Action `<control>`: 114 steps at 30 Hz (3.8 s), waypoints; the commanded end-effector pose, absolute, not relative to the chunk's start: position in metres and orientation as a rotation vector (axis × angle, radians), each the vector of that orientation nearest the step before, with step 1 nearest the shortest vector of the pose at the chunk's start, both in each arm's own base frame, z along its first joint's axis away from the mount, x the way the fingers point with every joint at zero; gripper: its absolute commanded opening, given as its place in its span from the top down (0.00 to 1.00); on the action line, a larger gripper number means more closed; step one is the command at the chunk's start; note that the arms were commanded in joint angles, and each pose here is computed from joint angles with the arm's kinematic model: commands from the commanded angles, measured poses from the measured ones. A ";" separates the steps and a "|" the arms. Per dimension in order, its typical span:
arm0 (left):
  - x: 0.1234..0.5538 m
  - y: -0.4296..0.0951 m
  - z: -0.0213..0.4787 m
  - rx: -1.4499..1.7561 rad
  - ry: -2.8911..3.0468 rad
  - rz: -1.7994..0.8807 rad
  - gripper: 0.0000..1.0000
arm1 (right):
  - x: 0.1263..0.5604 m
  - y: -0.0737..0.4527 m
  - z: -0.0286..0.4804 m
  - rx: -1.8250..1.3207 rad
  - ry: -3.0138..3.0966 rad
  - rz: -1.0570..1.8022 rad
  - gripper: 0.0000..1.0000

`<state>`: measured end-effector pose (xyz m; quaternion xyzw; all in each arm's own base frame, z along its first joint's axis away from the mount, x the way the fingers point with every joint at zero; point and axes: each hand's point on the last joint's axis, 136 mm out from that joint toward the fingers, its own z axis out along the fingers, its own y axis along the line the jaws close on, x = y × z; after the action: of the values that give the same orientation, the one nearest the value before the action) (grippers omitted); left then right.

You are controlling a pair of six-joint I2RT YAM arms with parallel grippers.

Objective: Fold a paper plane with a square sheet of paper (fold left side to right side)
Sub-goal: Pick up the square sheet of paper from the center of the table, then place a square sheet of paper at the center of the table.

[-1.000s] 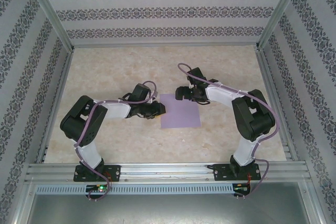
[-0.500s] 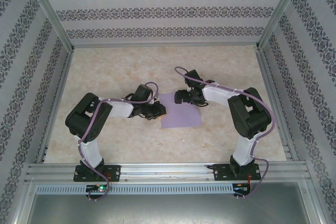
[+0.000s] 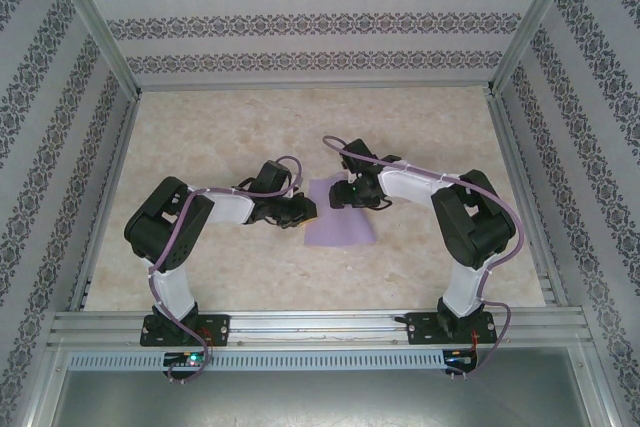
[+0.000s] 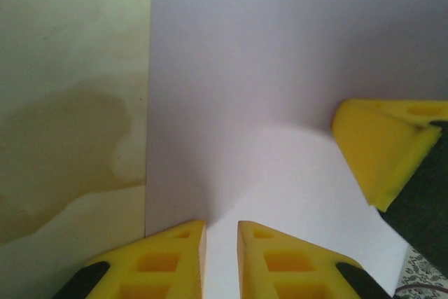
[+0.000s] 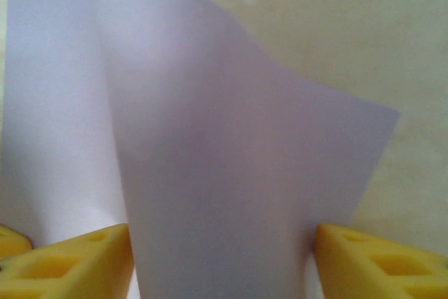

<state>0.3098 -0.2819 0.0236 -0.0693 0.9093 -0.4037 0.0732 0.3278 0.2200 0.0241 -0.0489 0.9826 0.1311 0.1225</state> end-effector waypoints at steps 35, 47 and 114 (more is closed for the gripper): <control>0.304 -0.212 0.286 0.293 1.768 -1.462 0.09 | 0.264 0.255 0.288 -0.633 1.888 1.661 0.78; 0.283 -0.245 0.307 0.479 1.704 -1.570 0.04 | 0.241 0.287 0.333 -0.801 1.737 1.745 0.79; 0.323 -0.207 0.044 -0.262 2.649 -1.057 0.97 | 0.308 0.231 0.032 0.068 2.764 1.052 1.00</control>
<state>0.3197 -0.2080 0.0367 -0.0796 0.9208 -0.3632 0.1176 0.3084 0.2250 0.0266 0.0250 0.9370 0.3382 0.0843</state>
